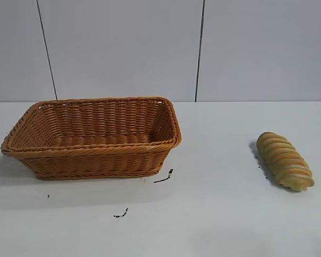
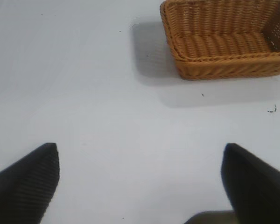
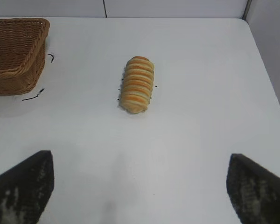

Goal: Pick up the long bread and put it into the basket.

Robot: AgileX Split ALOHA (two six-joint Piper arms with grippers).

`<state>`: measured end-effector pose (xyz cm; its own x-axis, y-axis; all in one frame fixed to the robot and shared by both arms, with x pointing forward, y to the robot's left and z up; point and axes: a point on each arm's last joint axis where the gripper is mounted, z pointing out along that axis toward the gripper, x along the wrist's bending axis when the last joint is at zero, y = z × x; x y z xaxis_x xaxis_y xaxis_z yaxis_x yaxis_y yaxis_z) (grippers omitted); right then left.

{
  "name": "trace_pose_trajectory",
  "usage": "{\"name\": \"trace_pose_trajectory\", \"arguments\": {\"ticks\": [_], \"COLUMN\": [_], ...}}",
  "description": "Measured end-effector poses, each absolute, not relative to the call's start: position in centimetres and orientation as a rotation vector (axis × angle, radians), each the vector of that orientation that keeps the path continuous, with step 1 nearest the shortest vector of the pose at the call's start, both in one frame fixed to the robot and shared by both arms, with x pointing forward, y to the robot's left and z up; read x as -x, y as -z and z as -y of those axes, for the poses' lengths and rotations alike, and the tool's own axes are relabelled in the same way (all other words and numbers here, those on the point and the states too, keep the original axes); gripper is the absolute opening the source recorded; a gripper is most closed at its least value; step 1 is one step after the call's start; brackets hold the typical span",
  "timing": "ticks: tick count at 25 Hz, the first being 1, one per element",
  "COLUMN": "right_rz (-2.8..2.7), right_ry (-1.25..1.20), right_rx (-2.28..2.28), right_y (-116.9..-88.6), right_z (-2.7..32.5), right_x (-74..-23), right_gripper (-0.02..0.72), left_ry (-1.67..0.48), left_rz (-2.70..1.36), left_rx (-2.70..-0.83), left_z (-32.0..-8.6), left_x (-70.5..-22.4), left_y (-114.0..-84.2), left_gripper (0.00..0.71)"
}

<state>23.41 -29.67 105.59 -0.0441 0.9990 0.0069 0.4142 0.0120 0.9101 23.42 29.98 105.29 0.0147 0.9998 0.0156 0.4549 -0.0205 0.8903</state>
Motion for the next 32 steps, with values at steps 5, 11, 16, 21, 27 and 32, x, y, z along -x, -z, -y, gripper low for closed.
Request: {"name": "trace_pose_trajectory", "arguments": {"ticks": [5,11,16,21,27,32], "right_rz": [-1.554,-1.554,-1.616,-1.724,-1.838,-1.927], "right_ry": [-1.007,-1.007,-0.952,-0.846,-0.716,-0.603], "right_rx": [-1.494,-1.494,-1.555,-1.664,-1.779,-1.868], "right_y": [-105.6,-105.6,-105.9,-107.4,-109.8,-110.2], "right_z": [29.7,29.7,29.6,29.5,29.4,29.2], "right_x": [-23.4,-23.4,-24.9,-28.3,-34.3,-40.7], "right_gripper": [0.690,0.690,0.690,0.690,0.690,0.690], "left_ry": [-0.953,-0.953,-0.953,-0.953,-0.953,-0.953], "left_rz": [-1.531,-1.531,-1.531,-1.531,-1.531,-1.531], "left_rx": [-1.568,-1.568,-1.568,-1.568,-1.568,-1.568], "left_z": [-30.0,-30.0,-30.0,-30.0,-30.0,-30.0], "left_x": [-23.4,-23.4,-23.4,-23.4,-23.4,-23.4], "left_y": [-105.3,-105.3,-105.3,-105.3,-105.3,-105.3], "left_gripper": [0.693,0.693,0.693,0.693,0.693,0.693]}}
